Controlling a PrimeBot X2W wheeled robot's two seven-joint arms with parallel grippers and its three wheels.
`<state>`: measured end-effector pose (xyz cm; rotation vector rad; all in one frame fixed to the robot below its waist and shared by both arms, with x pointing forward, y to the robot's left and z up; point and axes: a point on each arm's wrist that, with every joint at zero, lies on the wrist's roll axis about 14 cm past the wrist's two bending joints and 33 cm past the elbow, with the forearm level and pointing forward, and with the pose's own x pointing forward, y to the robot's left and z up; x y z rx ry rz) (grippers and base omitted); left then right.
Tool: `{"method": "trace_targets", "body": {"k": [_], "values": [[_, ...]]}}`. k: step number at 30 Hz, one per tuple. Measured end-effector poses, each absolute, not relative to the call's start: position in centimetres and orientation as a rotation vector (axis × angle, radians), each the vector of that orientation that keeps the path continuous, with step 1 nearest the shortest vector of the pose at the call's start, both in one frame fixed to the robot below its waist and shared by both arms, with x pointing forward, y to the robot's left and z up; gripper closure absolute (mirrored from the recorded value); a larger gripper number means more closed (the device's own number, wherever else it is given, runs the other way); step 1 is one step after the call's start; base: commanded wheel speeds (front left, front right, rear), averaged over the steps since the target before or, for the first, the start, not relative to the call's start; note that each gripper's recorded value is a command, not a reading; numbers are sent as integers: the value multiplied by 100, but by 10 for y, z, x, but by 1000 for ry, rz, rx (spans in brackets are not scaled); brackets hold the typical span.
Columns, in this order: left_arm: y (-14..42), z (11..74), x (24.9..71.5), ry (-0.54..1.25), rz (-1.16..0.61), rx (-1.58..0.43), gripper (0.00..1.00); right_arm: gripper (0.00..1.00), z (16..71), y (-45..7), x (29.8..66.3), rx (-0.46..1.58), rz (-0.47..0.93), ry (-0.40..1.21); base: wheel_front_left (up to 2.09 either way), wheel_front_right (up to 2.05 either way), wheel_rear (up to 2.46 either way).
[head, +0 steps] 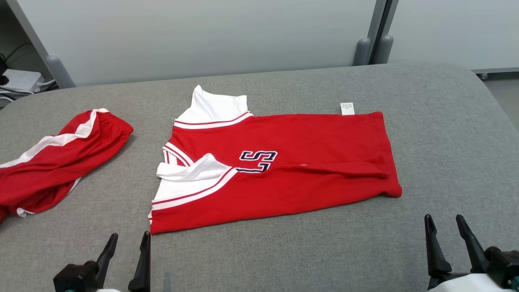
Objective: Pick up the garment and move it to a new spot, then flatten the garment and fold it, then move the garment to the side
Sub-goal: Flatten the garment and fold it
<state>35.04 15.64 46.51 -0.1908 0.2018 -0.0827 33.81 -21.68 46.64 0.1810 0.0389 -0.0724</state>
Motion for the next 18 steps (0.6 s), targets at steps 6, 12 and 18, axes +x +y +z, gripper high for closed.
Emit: {"method": "trace_targets", "body": {"k": [6, 12, 18], "values": [[155, 464, 344, 215, -93, -184, 0, 0, 466, -214, 334, 187, -68, 40, 0, 0, 0], [151, 463, 344, 230, -105, -183, 0, 0, 463, -213, 333, 190, -68, 49, 0, 0, 0], [144, 444, 345, 326, -135, -190, 0, 0, 456, -216, 344, 204, -78, 85, 0, 0, 0]]}}
